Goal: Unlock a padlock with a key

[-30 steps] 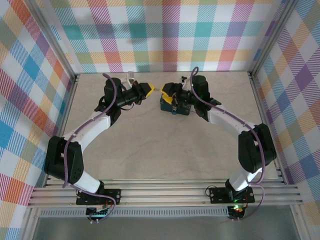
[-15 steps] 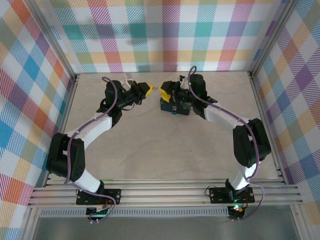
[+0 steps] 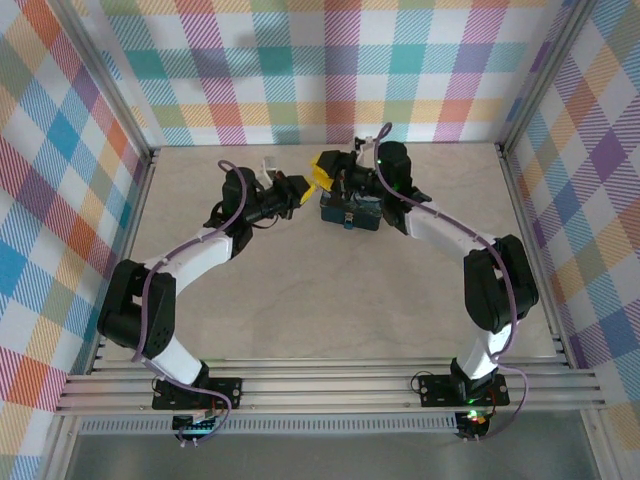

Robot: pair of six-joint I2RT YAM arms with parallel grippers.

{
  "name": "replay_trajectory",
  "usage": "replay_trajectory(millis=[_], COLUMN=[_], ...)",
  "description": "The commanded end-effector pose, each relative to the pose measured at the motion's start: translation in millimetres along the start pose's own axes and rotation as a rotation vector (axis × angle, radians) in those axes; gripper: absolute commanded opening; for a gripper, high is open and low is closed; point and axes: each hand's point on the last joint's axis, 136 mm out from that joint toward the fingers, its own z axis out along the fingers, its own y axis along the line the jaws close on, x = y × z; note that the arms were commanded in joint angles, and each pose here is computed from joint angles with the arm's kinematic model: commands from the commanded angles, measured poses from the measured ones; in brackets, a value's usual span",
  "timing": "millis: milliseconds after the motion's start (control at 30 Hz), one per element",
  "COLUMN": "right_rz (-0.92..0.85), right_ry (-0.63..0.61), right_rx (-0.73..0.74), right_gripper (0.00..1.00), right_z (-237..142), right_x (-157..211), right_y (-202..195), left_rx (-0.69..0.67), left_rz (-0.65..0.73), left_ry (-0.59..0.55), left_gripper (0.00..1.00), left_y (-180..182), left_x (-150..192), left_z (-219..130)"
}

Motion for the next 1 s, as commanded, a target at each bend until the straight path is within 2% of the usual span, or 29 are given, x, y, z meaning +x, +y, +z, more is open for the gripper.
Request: replay_trajectory(millis=[0,167,267,400,500,600,767,967], right_rz=[-0.009,-0.016,-0.033,-0.105,-0.185,-0.255,-0.468,-0.730], right_ry=[0.021,0.028,0.029,0.056,0.126,0.220,0.375,0.561], right_rx=[-0.027,0.030,0.164,0.416,0.576,0.689,0.819,0.893], right_gripper=[0.38,0.36,0.36,0.37,0.37,0.38,0.38,0.41], right_z=[2,-3,-13,-38,-52,-58,-52,-42], right_x=[6,11,16,27,38,47,54,48], right_y=[5,-5,-23,-62,-94,-121,-156,-193], left_rx=[0.018,0.010,-0.033,-0.278,-0.408,-0.512,-0.568,-0.615], left_rz=[-0.002,-0.003,0.033,0.160,0.236,0.246,0.208,0.184], left_ry=[0.001,-0.007,0.022,0.136,0.192,0.244,0.308,0.325], left_gripper=[0.00,0.00,0.00,0.00,0.06,0.13,0.16,0.16], left_y=[-3,-1,4,35,51,75,107,123], left_x=[3,3,7,22,26,33,43,48], left_z=[-1,-3,-5,-16,-26,-36,-35,-40])
